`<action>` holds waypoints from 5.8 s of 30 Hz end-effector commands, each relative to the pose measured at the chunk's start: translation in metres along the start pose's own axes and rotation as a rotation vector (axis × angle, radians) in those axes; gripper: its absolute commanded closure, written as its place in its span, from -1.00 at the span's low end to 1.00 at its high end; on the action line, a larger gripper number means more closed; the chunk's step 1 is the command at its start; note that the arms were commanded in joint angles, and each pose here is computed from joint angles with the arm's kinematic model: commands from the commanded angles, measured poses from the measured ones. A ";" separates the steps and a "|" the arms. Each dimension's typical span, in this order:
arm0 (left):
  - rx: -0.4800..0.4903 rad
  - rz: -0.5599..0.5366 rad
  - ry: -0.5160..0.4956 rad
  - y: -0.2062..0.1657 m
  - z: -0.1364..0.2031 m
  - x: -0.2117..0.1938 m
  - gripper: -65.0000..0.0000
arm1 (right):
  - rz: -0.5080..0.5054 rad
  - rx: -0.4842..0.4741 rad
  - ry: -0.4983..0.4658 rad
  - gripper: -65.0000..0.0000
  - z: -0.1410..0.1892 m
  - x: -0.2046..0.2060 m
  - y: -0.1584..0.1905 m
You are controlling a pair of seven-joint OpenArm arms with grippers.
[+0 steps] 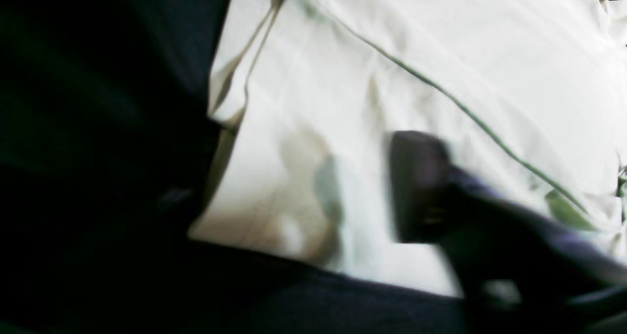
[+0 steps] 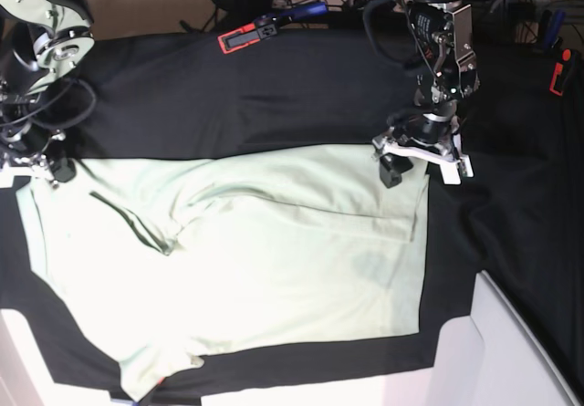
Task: Fold the T-shirt properly
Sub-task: 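Lower the left gripper and grasp the folded shirt edge, then drag the shirt toward the arm bases with both grippers, then release the shirt and move both grippers along its side edges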
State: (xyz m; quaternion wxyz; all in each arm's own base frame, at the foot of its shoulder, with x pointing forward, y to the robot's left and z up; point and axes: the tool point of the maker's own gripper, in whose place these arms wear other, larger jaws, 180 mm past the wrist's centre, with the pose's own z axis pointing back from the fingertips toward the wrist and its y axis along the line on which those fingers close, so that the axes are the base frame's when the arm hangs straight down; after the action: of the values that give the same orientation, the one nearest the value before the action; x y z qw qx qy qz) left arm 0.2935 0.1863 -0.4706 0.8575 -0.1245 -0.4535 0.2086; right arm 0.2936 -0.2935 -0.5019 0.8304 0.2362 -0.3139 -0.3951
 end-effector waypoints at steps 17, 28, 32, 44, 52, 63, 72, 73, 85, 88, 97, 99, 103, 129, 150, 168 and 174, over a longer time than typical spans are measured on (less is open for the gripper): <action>0.006 -0.017 -0.009 0.009 0.022 -0.007 1.00 | 0.030 -0.012 0.015 1.00 0.011 0.014 -0.006; 0.028 -0.060 0.012 0.020 0.061 -0.023 1.00 | 0.040 -0.048 0.053 1.00 0.022 0.005 -0.026; 0.039 -0.062 0.026 0.025 0.068 -0.031 1.00 | 0.139 -0.052 0.063 1.00 0.038 0.012 -0.028; 0.126 -0.098 -0.008 0.058 0.112 -0.017 1.00 | 0.208 -0.145 0.103 1.00 0.069 0.010 -0.054; 0.149 -0.105 0.036 0.067 0.134 -0.035 1.00 | 0.195 -0.172 0.154 1.00 0.077 -0.010 -0.070; 0.169 -0.067 0.072 0.068 0.144 -0.056 1.00 | 0.199 -0.167 0.184 1.00 0.079 -0.028 -0.075; 0.252 -0.032 0.048 0.090 0.157 -0.054 1.00 | 0.195 -0.175 0.197 1.00 0.081 -0.034 -0.080; 0.254 -0.034 0.052 0.091 0.159 -0.055 1.00 | 0.195 -0.175 0.198 1.00 0.081 -0.034 -0.080; 0.274 0.002 0.119 0.099 0.160 -0.084 1.00 | 0.165 -0.185 0.247 1.00 0.085 -0.066 -0.090; 0.272 -0.001 0.105 0.098 0.157 -0.078 1.00 | 0.178 -0.210 0.243 1.00 0.094 -0.068 -0.096; 0.261 0.001 0.074 0.095 0.146 -0.067 1.00 | 0.264 -0.257 0.224 1.00 0.112 -0.068 -0.079; 0.260 0.001 0.074 0.095 0.145 -0.067 1.00 | 0.255 -0.267 0.219 1.00 0.114 -0.069 -0.079; 0.263 -0.017 0.071 0.100 0.147 -0.062 1.00 | 0.245 -0.271 0.231 1.00 0.116 -0.078 -0.081; 0.320 -0.122 -0.027 0.133 0.165 -0.001 -0.51 | 0.347 -0.310 0.113 -0.07 0.135 -0.044 -0.061; 0.316 -0.586 -0.141 0.104 0.120 0.103 -0.51 | 0.859 -0.033 0.137 -0.08 0.019 0.062 0.077; 0.340 -0.480 -0.074 0.101 0.069 0.122 -0.50 | 0.741 0.039 -0.012 -0.08 -0.037 0.104 0.110; 0.344 -0.400 -0.018 0.113 0.038 0.110 -0.50 | 0.719 0.029 -0.037 -0.08 -0.035 0.112 0.103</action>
State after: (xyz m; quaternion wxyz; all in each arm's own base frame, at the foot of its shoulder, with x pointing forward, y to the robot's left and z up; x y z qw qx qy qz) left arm 0.2823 0.3281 -0.4295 0.8974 0.1046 -0.4140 0.1106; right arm 0.4069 -0.3102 -0.4467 0.9202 0.1177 -0.3648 -0.0794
